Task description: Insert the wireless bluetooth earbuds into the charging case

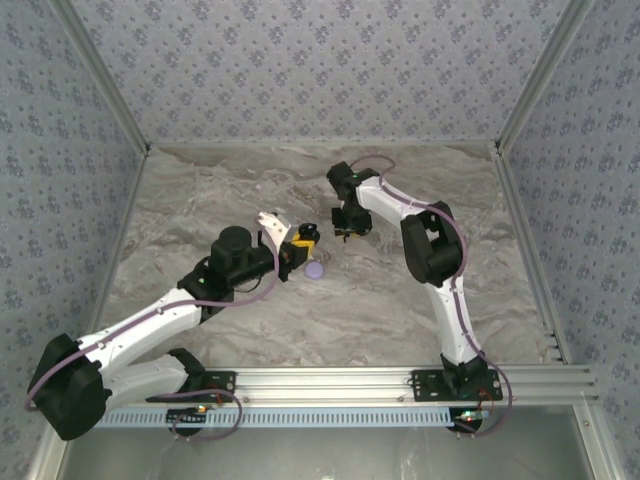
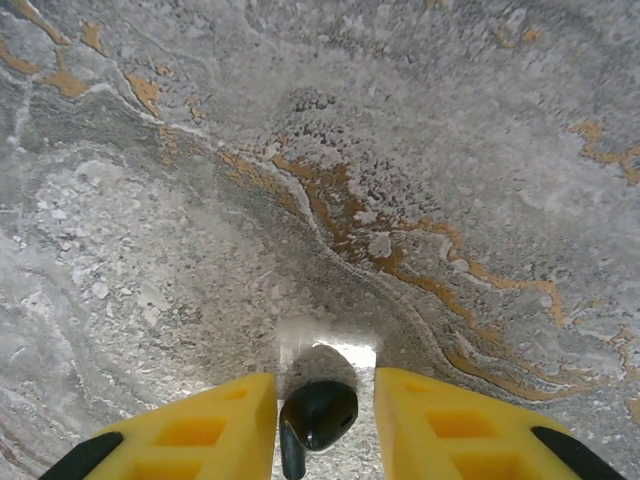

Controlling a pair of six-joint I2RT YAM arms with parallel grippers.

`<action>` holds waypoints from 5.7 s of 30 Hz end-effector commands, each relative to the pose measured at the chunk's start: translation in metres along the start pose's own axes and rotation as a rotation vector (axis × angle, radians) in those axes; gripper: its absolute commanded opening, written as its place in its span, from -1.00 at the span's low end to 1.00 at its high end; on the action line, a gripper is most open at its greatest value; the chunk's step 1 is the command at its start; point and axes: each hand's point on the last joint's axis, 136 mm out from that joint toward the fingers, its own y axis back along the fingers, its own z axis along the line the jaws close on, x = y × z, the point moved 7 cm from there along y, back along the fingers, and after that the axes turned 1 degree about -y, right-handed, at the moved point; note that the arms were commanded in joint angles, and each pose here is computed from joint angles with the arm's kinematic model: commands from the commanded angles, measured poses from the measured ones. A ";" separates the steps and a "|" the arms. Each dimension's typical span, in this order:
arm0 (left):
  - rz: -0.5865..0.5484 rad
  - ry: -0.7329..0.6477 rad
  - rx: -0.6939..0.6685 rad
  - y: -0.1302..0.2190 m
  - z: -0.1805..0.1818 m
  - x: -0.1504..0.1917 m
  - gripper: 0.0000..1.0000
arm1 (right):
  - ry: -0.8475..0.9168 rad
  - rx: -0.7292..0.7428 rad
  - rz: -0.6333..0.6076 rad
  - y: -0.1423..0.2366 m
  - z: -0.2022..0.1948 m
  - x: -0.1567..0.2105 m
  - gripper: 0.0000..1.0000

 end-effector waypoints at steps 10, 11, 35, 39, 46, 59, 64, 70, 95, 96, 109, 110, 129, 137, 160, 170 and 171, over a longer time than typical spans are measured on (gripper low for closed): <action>-0.036 -0.015 0.029 0.002 -0.005 -0.006 -0.80 | -0.020 0.022 0.060 -0.024 -0.001 0.006 -0.40; -0.036 -0.014 0.029 0.002 -0.005 -0.006 -0.80 | -0.020 0.023 0.062 -0.025 -0.002 0.006 -0.43; -0.025 -0.017 0.030 0.000 -0.005 -0.004 -0.80 | -0.108 -0.010 -0.094 0.019 -0.050 0.045 -0.49; -0.024 -0.016 0.033 -0.002 -0.005 -0.005 -0.80 | -0.109 -0.004 -0.078 0.017 -0.054 0.059 -0.49; -0.020 -0.010 0.042 -0.007 -0.005 -0.006 -0.80 | -0.093 0.018 -0.050 0.010 -0.055 0.063 -0.40; -0.017 -0.010 0.044 -0.008 -0.004 -0.007 -0.80 | 0.002 0.048 0.021 0.023 -0.058 0.059 -0.11; -0.018 -0.011 0.046 -0.008 -0.005 -0.007 -0.80 | 0.004 0.045 0.057 0.019 -0.057 0.059 -0.23; -0.017 -0.011 0.048 -0.007 -0.005 -0.007 -0.80 | -0.016 0.053 0.059 0.016 -0.057 0.054 -0.27; -0.015 -0.012 0.044 -0.006 -0.005 -0.005 -0.80 | -0.018 0.060 0.078 0.003 -0.052 0.048 -0.36; -0.015 -0.012 0.045 -0.006 -0.005 -0.005 -0.81 | -0.018 0.061 0.081 0.002 -0.052 0.048 -0.36; -0.016 -0.013 0.044 -0.006 -0.005 -0.005 -0.81 | -0.024 0.078 0.112 -0.009 -0.054 0.055 -0.50; -0.018 -0.013 0.043 -0.006 -0.005 -0.006 -0.81 | -0.027 0.078 0.108 -0.008 -0.055 0.055 -0.51; 0.032 0.105 -0.059 -0.033 0.013 0.014 -0.80 | -0.141 -0.275 -0.091 0.033 -0.065 0.045 -0.52; 0.059 0.163 -0.087 -0.052 0.020 0.026 -0.80 | -0.163 -0.413 -0.161 0.054 -0.067 0.044 -0.51; 0.045 0.245 -0.057 -0.078 0.024 0.038 -0.79 | -0.039 -0.685 -0.365 0.140 -0.039 0.046 -0.50; -0.021 0.248 0.035 -0.080 0.016 0.031 -0.79 | 0.076 -0.800 -0.497 0.196 -0.016 0.046 -0.50; -0.028 0.246 0.045 -0.080 0.015 0.029 -0.79 | 0.087 -0.810 -0.506 0.200 -0.014 0.047 -0.50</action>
